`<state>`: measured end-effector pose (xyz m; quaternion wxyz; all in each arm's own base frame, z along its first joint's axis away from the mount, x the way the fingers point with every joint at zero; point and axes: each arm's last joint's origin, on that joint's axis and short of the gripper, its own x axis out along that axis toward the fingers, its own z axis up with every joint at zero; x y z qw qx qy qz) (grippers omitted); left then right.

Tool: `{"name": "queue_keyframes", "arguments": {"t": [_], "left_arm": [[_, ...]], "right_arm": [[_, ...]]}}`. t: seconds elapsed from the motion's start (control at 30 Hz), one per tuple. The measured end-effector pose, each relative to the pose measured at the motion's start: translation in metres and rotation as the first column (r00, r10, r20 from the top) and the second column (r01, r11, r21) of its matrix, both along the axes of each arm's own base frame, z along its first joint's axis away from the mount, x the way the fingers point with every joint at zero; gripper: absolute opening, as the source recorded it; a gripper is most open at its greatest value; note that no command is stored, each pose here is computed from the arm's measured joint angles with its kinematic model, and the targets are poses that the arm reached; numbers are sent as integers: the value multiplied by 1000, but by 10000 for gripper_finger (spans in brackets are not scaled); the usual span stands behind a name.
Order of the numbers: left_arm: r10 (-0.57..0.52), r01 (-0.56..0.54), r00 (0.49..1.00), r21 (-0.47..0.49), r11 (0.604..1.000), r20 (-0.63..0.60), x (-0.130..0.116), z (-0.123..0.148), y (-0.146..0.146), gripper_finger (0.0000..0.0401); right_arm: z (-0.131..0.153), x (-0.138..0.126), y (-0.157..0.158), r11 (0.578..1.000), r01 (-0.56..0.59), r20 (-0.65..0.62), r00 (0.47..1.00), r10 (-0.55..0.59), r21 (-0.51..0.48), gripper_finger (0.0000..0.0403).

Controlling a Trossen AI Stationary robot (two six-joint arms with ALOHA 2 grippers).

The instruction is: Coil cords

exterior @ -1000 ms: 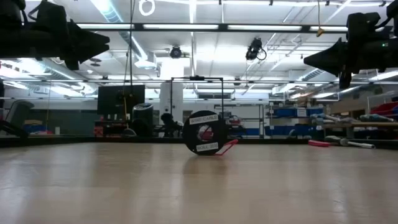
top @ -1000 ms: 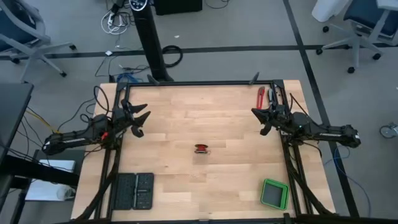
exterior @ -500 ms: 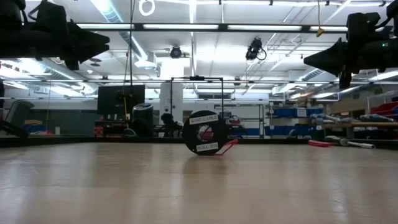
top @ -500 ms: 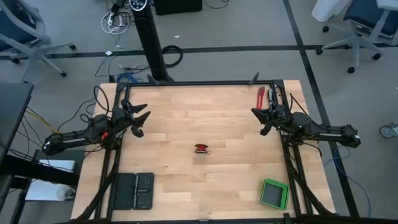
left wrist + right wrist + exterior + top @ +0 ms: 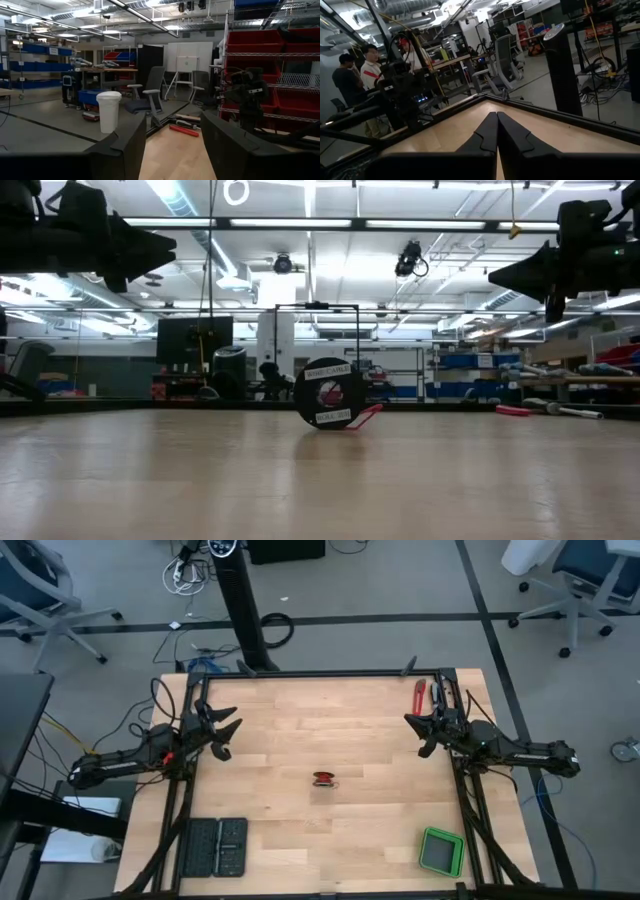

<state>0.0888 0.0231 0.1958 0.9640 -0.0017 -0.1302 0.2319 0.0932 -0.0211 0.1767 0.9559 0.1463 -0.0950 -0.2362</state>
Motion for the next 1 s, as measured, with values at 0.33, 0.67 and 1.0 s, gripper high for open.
{"name": "queue_keyframes", "arguments": {"t": [0.33, 0.67, 1.0], "left_arm": [[0, 0, 1000, 0, 1000, 0, 0, 0, 0, 193], [0, 0, 1000, 0, 1000, 0, 0, 0, 0, 193], [0, 0, 1000, 0, 1000, -1, 0, 0, 0, 193]], "right_arm": [[0, 0, 0, 1000, 0, 0, 1000, 0, 0, 8], [0, 0, 0, 1000, 0, 0, 1000, 0, 0, 8], [2, 0, 0, 1000, 0, 19, 1000, 0, -2, 8]]}}
